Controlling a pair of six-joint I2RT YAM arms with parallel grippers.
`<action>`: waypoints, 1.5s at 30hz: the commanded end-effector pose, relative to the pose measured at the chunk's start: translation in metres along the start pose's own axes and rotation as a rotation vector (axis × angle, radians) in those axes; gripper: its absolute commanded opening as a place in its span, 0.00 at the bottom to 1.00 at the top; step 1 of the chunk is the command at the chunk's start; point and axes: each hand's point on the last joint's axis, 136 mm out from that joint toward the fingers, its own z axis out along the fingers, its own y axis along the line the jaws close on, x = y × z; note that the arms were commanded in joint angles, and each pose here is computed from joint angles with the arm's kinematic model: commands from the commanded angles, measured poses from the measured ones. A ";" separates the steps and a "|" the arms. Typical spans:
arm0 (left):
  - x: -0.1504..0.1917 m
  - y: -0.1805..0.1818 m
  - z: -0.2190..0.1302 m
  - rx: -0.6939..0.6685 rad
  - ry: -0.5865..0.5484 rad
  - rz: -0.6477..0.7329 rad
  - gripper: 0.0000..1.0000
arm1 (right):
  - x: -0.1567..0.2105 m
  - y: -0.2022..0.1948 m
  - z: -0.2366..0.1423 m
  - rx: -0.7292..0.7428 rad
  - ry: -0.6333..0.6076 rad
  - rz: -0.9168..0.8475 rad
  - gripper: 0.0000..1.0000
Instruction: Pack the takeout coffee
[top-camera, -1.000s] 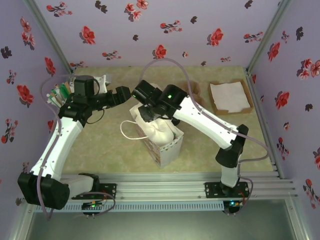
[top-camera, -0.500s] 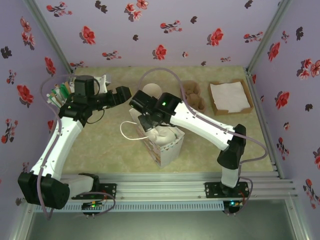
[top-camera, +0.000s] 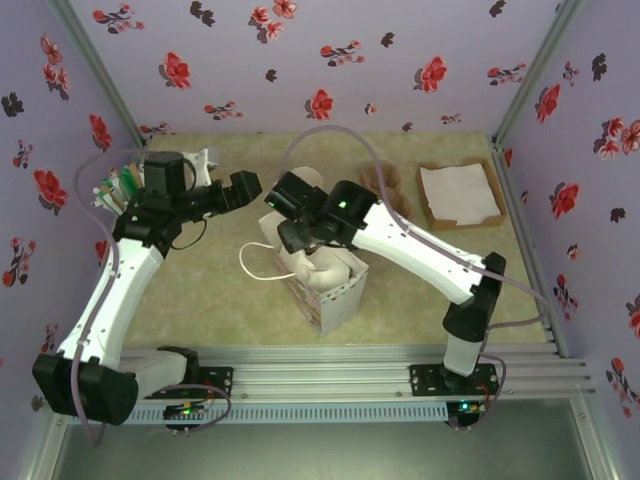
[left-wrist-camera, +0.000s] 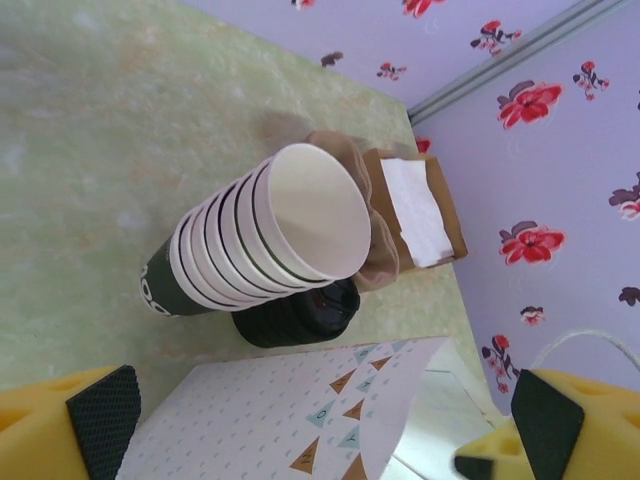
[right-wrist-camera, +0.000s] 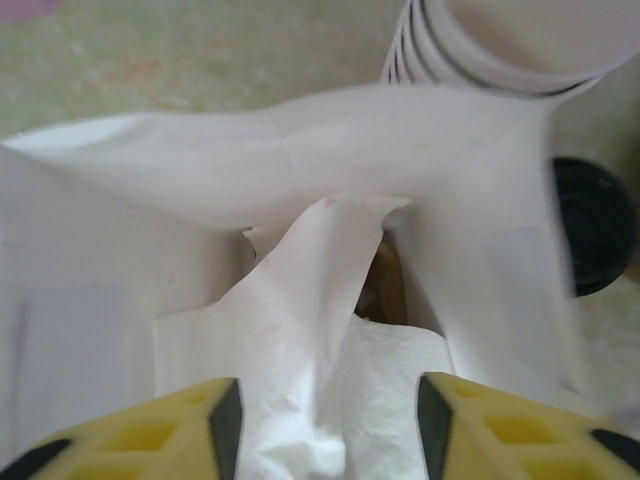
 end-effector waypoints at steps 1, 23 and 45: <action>-0.013 -0.008 -0.028 -0.032 -0.108 0.063 0.99 | -0.021 -0.013 -0.048 -0.005 -0.144 0.011 0.60; 0.118 0.086 -0.058 -0.303 0.049 -0.184 0.76 | 0.024 -0.151 -0.119 0.131 -0.378 0.397 0.71; 0.124 0.067 0.065 -0.131 0.163 -0.210 0.67 | 0.116 -0.182 -0.039 0.159 -0.121 0.557 0.72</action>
